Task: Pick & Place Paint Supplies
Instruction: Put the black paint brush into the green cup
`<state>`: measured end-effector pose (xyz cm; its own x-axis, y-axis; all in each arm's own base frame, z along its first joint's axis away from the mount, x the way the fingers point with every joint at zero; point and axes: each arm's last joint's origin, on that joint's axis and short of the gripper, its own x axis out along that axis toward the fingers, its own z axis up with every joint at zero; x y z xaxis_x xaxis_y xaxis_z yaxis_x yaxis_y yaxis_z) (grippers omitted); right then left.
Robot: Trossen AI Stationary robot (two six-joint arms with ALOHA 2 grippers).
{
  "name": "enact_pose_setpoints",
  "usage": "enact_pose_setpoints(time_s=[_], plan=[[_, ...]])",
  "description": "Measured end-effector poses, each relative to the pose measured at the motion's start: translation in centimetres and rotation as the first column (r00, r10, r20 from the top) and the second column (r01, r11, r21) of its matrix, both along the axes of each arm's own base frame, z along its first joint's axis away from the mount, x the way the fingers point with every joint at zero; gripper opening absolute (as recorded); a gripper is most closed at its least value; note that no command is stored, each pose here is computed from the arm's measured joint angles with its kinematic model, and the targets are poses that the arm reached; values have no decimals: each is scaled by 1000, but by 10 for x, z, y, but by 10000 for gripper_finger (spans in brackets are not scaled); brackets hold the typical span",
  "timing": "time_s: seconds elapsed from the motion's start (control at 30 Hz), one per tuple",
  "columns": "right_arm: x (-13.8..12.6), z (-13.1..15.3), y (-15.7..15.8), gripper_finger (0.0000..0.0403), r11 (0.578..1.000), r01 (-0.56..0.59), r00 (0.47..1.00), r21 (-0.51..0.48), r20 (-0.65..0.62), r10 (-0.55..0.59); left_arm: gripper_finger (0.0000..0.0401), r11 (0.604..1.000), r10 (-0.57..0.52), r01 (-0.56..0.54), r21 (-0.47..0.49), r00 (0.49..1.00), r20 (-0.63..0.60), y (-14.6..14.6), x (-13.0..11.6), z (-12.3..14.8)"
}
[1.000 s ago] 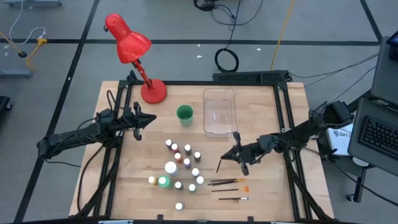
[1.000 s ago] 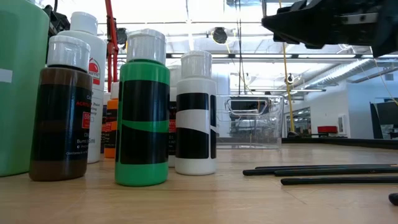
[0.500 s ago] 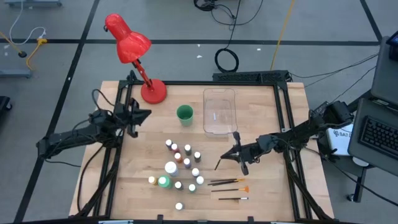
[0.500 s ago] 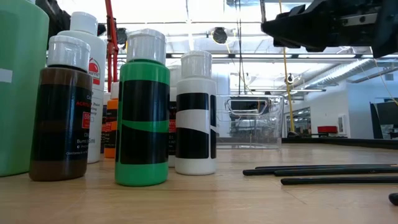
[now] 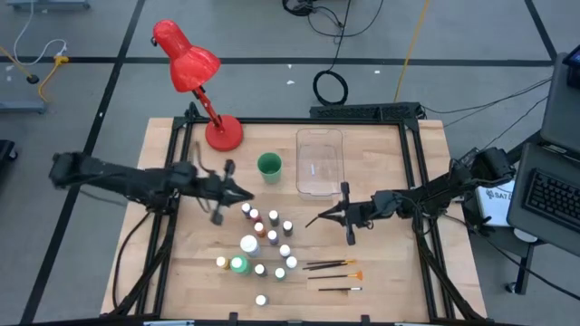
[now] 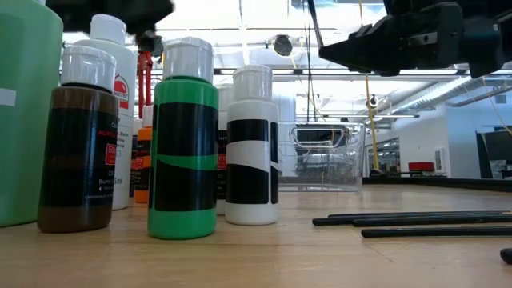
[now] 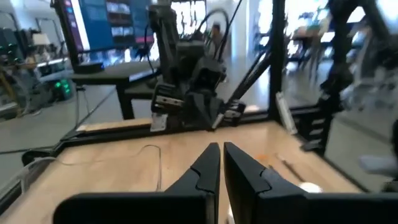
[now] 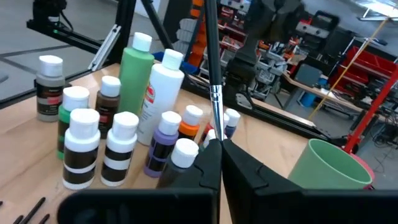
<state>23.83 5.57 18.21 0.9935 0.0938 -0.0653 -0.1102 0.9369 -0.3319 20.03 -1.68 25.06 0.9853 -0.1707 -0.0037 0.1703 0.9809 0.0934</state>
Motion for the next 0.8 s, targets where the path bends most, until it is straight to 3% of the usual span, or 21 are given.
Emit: enact_pose_setpoints(time_s=[0.1, 0.2, 0.37, 0.63, 0.8], plan=[[0, 0, 0, 0, 1000, -2, 1000, -15, 2, 2, 26, 1000, -20, 21, 15, 998, -59, -14, 35, 14], [0, 0, 0, 0, 1000, -3, 1000, -25, 3, 3, 26, 994, -56, 65, 92, 993, -101, -27, 66, 27], [0, 0, 0, 0, 1000, -4, 1000, -21, 3, 4, 27, 977, 3, 22, 213, 994, -114, -44, 104, 38], [0, 0, 2, 0, 997, -72, 997, -14, 6, 72, 31, 925, -117, 156, 346, 984, -131, -64, 141, 32], [0, 2, 3, 0, 996, -89, 996, -12, 17, 89, 88, 928, -120, 160, 337, 983, -135, -67, 150, 32]])
